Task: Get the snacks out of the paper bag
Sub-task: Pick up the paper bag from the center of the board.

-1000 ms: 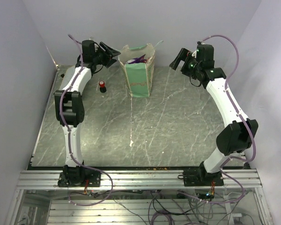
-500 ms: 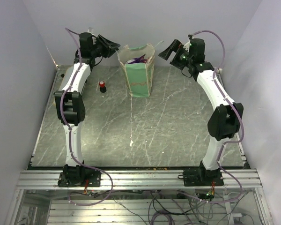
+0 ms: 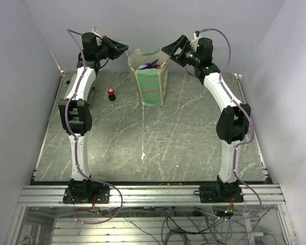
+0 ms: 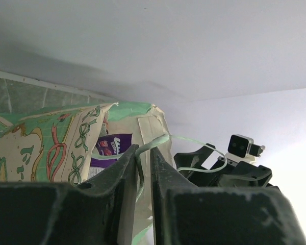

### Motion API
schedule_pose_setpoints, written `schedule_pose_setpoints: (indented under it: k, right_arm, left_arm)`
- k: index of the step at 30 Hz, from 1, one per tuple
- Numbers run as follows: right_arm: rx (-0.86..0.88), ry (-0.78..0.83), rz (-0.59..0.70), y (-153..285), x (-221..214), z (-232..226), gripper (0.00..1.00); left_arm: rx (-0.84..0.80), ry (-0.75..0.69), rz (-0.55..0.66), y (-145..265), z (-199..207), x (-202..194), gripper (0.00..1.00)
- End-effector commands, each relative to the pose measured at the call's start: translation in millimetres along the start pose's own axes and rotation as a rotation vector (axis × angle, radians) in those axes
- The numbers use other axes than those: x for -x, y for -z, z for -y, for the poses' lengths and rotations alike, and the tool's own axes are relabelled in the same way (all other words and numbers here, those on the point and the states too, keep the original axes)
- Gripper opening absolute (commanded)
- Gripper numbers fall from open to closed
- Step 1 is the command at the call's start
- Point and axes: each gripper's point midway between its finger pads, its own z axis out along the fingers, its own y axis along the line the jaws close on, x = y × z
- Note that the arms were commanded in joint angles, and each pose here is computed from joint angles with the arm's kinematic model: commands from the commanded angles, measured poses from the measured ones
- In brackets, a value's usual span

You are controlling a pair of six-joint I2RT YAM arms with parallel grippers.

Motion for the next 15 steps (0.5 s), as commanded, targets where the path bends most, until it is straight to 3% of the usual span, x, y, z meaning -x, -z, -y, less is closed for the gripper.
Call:
schedule_pose_setpoints:
  k: [1,10,13,15]
  right_arm:
    - [0.081,0.045,0.064,-10.1,14.7,-28.9,0.94]
    - [0.088,0.014,0.085,-33.9,14.4,-28.1,0.66]
    - [0.060,0.033,0.088,-31.2,16.2,-23.0,0.38]
    - [0.020,0.072,0.095,-24.7,20.3,-20.1,0.08]
  left_arm:
    - [-0.087,-0.001,-0.038,2.7,19.0,4.9,0.23]
    - [-0.080,-0.062,-0.073,9.1,20.2,4.8,0.16]
    - [-0.066,-0.092,-0.074,14.2,23.6,4.1,0.12]
    - [-0.052,-0.123,-0.064,19.2,28.4,5.3,0.10]
